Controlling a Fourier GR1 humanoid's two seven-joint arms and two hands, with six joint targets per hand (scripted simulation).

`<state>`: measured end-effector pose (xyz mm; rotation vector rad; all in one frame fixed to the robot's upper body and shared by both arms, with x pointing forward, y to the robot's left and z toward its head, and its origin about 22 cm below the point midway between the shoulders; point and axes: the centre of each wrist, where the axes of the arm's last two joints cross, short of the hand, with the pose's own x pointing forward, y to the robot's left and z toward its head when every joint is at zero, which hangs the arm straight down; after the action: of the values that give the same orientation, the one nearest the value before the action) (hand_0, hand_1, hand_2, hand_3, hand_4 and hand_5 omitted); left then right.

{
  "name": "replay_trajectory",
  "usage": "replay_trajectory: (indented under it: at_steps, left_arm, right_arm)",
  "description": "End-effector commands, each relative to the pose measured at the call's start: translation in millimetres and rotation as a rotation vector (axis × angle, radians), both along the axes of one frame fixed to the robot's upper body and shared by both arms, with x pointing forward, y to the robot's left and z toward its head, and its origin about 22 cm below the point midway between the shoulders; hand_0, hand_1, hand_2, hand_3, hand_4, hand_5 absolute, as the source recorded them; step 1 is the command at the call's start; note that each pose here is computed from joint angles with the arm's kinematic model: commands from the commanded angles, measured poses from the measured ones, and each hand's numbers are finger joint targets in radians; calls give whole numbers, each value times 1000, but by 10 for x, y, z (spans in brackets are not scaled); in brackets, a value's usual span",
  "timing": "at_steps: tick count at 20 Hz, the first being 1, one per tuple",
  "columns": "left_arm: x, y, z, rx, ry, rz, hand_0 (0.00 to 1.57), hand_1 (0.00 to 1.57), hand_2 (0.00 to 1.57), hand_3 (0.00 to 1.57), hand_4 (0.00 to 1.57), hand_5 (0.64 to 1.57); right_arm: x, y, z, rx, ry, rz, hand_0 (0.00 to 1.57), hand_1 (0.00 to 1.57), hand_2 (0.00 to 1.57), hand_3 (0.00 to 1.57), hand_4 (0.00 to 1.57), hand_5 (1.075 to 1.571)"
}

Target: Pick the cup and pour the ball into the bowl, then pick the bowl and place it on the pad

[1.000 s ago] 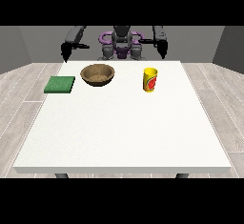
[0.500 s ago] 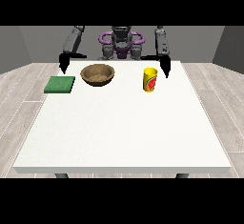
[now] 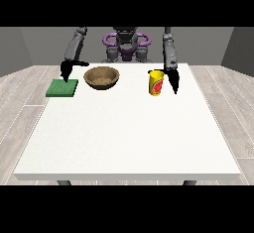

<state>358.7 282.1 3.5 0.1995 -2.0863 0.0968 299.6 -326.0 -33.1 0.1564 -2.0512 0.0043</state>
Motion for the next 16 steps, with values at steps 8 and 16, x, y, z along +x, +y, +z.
replay_trajectory:
  at_steps: [8, 16]
  left_arm:
    - [326, -103, 166, -30, -59, 79, 0, 0, 0, 0, 0, 1411]
    - [101, 99, -40, 104, -130, 276, 1368, 1368, 1571, 1571, 1193, 1527]
  right_arm:
    - [55, -204, 37, -24, -51, 26, 0, 0, 0, 0, 0, 1541]
    - [205, -527, 514, -55, -152, 29, 0, 0, 209, 0, 110, 1548]
